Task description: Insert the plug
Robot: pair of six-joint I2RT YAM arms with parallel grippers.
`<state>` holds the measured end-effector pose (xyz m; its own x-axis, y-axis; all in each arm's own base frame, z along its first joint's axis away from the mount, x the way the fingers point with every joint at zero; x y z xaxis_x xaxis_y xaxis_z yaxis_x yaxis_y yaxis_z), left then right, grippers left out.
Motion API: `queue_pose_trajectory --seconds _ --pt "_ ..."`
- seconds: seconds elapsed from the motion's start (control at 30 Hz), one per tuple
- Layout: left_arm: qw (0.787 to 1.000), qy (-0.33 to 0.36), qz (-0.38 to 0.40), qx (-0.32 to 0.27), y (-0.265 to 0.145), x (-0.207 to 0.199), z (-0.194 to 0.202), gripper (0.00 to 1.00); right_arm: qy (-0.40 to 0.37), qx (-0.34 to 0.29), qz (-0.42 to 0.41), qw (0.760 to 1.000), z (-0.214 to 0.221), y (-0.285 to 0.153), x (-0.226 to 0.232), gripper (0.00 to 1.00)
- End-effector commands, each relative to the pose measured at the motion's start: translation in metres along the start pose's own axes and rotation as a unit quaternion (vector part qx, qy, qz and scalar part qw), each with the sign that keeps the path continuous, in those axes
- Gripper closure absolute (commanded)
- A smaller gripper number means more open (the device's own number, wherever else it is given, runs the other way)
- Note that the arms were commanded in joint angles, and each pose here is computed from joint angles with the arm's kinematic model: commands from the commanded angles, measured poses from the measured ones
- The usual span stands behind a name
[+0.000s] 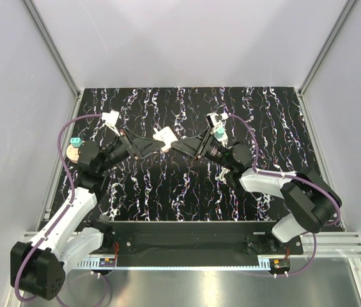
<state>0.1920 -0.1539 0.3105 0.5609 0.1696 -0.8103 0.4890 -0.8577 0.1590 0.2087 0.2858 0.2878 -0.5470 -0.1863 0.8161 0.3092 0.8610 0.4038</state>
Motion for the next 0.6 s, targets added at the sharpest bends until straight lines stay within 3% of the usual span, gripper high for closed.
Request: queue_pose_trajectory --seconds 0.0,0.03,0.07,0.13,0.17,0.33,0.57 --pt "0.999 0.028 0.043 0.012 -0.001 -0.016 0.001 1.00 -0.036 0.040 -0.079 0.995 0.012 -0.005 0.018 0.67" --pt "0.998 0.035 0.043 0.018 -0.003 -0.017 0.002 1.00 -0.039 0.046 -0.078 0.995 0.012 -0.006 0.017 0.60" --pt "0.998 0.038 0.045 0.031 -0.005 -0.018 0.005 1.00 -0.040 0.060 -0.081 0.994 0.013 -0.008 0.018 0.45" --pt "0.997 0.046 0.030 0.050 -0.009 -0.017 0.010 1.00 -0.036 0.073 -0.069 0.994 0.012 -0.011 0.015 0.28" --pt "0.997 0.033 0.011 0.071 -0.012 -0.015 0.014 1.00 -0.038 0.088 -0.064 0.993 0.010 -0.014 0.012 0.15" --pt "0.991 0.050 -0.004 0.126 -0.026 -0.016 0.028 1.00 -0.055 0.151 -0.039 0.986 0.009 -0.029 0.008 0.09" --pt "0.983 0.021 -0.005 0.181 -0.038 -0.006 0.048 1.00 -0.117 0.235 -0.026 0.965 0.007 -0.027 0.020 0.10"
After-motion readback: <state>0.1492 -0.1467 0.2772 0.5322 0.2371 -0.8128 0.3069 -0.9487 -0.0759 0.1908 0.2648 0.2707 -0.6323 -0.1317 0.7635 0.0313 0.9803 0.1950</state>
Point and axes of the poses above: each gripper's point midway between its finger pads, its own y axis out along the fingers, its own x axis along the line the jaws close on, z = x × y, the point moved 8 cm from there along -y, back along the fingers, and after that the axes turned 2 degrees about -y, right-handed, at the moved point
